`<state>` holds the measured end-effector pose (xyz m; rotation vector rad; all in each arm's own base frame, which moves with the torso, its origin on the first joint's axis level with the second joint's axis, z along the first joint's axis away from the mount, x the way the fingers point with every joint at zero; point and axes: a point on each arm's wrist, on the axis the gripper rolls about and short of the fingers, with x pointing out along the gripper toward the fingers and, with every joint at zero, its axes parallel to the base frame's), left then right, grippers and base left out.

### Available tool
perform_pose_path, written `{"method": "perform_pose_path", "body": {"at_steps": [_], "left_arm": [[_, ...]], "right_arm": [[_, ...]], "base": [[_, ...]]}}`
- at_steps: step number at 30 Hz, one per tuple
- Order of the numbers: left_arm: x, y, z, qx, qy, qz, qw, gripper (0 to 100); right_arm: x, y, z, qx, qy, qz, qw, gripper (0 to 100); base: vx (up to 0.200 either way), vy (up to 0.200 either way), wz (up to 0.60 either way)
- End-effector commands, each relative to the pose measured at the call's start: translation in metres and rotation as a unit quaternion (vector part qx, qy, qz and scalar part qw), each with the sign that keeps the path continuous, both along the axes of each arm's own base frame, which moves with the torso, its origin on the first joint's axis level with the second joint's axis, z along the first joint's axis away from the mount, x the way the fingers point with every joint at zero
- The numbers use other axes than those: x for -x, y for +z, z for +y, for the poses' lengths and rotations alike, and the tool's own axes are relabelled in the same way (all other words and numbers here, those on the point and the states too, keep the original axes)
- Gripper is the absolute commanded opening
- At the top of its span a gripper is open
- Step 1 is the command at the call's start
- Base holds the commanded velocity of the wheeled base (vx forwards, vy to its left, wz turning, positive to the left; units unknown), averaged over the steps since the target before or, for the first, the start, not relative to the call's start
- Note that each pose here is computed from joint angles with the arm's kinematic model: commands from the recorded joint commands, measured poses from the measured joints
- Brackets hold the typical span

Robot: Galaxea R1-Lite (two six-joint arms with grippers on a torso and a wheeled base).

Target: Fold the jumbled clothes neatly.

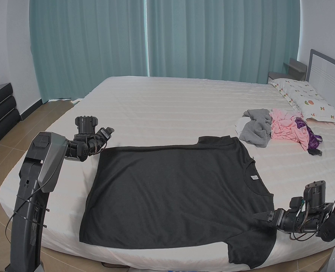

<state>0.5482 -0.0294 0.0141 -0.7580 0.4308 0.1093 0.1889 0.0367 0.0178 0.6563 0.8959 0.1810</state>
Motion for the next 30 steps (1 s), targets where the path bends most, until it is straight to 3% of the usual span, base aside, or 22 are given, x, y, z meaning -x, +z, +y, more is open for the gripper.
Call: {"method": "perform_pose_path", "body": {"at_steps": [1, 12, 13, 24, 30], "left_arm": [[0.003, -0.006, 0.002, -0.004, 0.0, 0.018, 0.9998, 100], [0.011, -0.02, 0.0, -0.005, -0.004, 0.05, 0.9987, 100], [0.011, -0.02, 0.0, -0.006, -0.004, 0.05, 0.9987, 0], [0.0, -0.001, 0.013, -0.007, 0.015, 0.0, 0.9999, 0], [-0.001, -0.004, 0.016, -0.027, 0.01, -0.001, 0.9996, 0]], "right_arm": [[0.003, -0.001, 0.0, 0.001, 0.0, 0.007, 1.0, 100], [0.002, -0.004, 0.0, 0.002, 0.0, 0.011, 0.9999, 100], [0.002, -0.004, 0.0, 0.002, 0.001, 0.011, 0.9999, 100], [0.002, -0.004, 0.0, 0.002, 0.002, 0.012, 0.9999, 100], [0.002, -0.004, 0.0, 0.002, 0.001, 0.012, 0.9999, 100]], "base": [[0.0, 0.0, 0.0], [0.0, 0.0, 0.0], [0.0, 0.0, 0.0], [0.0, 0.0, 0.0], [0.0, 0.0, 0.0]]}}
